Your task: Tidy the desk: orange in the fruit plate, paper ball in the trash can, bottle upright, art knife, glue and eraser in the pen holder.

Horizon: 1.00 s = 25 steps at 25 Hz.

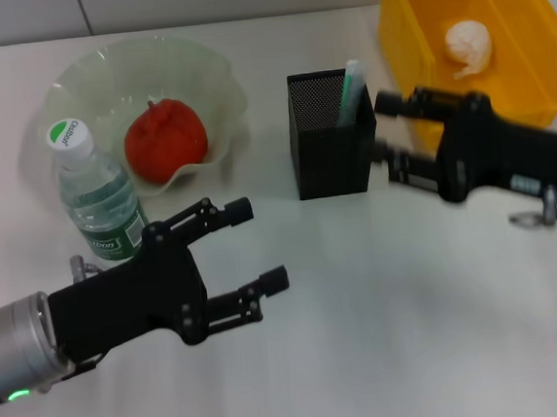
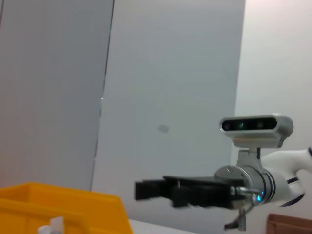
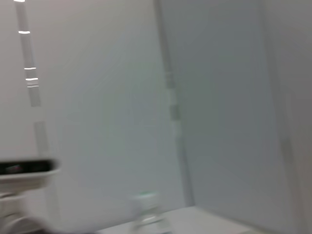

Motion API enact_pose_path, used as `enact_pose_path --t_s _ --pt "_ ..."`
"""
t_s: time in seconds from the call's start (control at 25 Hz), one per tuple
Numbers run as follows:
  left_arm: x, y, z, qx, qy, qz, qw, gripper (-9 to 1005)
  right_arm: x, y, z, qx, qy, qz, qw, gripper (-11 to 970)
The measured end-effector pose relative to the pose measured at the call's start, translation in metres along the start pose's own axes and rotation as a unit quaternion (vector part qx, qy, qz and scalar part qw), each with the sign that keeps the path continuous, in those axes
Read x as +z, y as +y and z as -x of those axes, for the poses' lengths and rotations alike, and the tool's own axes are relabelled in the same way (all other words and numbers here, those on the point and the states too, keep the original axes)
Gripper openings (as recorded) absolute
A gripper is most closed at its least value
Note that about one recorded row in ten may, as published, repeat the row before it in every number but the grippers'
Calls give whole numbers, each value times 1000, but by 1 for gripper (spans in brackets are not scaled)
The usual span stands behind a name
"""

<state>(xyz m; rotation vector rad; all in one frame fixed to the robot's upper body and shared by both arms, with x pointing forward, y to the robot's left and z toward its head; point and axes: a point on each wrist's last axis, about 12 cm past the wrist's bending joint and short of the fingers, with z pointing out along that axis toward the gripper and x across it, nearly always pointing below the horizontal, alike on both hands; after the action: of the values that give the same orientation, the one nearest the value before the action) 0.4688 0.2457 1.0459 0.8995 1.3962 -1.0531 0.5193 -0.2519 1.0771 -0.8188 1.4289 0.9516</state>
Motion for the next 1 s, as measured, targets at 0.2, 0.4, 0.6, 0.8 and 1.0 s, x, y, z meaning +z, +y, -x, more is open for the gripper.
enact_pose_path --t_s 0.2,0.4,0.6,0.8,1.0 --pt "-6 -6 1 -3 -7 -15 1000 814 -5 19 -8 9 25 68 997 587" --pt "-24 -10 -1 -20 17 -29 999 813 -2 28 -16 17 52 106 993 587" --pt "-45 -16 -4 -26 26 -15 999 813 10 34 -18 17 65 140 988 587" --pt "-53 -20 -7 -28 30 -6 999 813 28 35 -17 30 70 166 983 586" --pt "-57 -22 -8 -32 32 -1 999 813 38 34 -18 26 84 177 980 586"
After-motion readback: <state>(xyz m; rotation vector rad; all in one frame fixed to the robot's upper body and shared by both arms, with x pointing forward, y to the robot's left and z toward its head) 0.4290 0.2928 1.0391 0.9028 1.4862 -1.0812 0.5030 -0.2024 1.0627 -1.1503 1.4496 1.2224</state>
